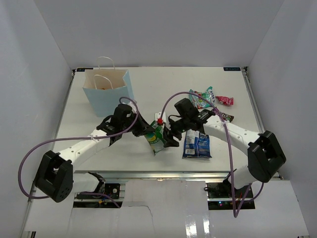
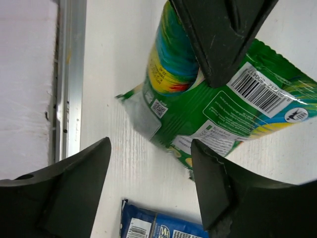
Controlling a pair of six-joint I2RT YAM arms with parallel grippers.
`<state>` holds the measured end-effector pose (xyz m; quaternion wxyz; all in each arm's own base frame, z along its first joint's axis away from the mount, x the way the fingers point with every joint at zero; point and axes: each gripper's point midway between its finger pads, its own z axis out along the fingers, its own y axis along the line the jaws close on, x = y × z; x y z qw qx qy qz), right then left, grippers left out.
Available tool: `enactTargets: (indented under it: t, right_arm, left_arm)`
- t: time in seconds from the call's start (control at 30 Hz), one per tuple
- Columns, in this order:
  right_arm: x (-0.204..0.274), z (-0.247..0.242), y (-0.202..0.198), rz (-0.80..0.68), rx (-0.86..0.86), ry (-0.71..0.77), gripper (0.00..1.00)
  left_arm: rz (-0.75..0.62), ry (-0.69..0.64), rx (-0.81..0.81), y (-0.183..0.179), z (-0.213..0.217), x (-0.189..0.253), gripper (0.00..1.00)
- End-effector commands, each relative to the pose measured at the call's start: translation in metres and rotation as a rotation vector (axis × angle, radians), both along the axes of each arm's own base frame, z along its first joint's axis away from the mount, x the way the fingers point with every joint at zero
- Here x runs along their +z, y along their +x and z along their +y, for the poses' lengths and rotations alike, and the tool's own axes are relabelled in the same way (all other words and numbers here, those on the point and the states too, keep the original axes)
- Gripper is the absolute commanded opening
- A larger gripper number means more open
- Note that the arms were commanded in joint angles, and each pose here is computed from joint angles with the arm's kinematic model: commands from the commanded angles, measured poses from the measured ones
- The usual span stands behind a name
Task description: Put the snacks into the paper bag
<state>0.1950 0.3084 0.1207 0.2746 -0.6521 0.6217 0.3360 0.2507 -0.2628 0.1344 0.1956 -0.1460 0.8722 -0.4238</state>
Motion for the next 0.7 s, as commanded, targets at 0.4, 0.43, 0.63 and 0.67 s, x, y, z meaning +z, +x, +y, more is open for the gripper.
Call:
enactTargets:
  t: [0.4,0.43,0.63,0.67]
  right_arm:
    - [0.126,-0.061,0.058,-0.017,-0.182,0.304,0.75]
    - [0.124,-0.064,0.06,-0.016,-0.193,0.301,0.75]
    - [0.112,-0.075,0.059,0.0,-0.226,0.289,0.76]
    - [0.111,-0.076,0.059,0.0,-0.229,0.288,0.76]
  left_arm:
    - [-0.988,0.537,-0.25,0.045,0.054,0.246,0.0]
    - [-1.046,0.564,-0.246,0.048,0.056,0.263,0.0]
    - [-1.365,0.907,-0.174,0.087,0.087,0.355,0.0]
    - [-1.396,0.945,-0.176,0.092,0.09,0.362,0.0]
